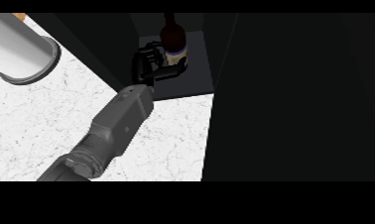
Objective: Pick up the wine, place it into the cabinet and close the cabinet
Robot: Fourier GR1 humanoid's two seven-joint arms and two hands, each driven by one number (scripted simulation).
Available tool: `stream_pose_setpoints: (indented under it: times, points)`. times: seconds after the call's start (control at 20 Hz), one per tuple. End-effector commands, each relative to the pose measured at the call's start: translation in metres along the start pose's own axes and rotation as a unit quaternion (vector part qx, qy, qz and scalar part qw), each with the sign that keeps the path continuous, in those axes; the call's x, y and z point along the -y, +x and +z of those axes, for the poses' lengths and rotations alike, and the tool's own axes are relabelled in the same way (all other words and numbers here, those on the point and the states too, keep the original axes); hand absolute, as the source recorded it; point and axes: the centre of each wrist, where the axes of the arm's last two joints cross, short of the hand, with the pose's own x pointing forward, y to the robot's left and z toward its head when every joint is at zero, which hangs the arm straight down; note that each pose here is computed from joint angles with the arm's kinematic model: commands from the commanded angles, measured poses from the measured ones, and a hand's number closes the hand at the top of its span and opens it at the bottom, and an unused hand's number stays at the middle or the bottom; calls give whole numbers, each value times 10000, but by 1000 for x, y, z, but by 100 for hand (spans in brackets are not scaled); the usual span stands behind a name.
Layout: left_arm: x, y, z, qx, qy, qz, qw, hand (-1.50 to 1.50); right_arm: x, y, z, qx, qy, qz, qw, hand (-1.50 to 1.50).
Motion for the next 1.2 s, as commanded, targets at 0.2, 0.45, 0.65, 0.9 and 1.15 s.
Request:
stream_pose_setpoints:
  times: [0.2, 0.45, 0.65, 0.9, 1.15]
  points:
    - [-15, -21, 15, -246, 27, 276, 9993, 150, 3, 2, -4, 54, 165, -130, 9998, -150]
    - [-23, -30, 22, -371, 88, 167, 9991, 150, -6, 2, 3, 60, 245, -117, 9996, -150]
    - [-27, -35, 27, -419, 235, 12, 9988, 150, -6, 2, 2, 94, 316, -129, 9994, -150]
    - [-32, -42, 34, -238, 315, -44, 9992, 150, -2, -3, -1, 91, 217, -277, 9993, -150]
    - [-17, -26, 20, -149, 180, -155, 9996, 150, 1, -4, 2, -26, 233, -206, 9995, -150]
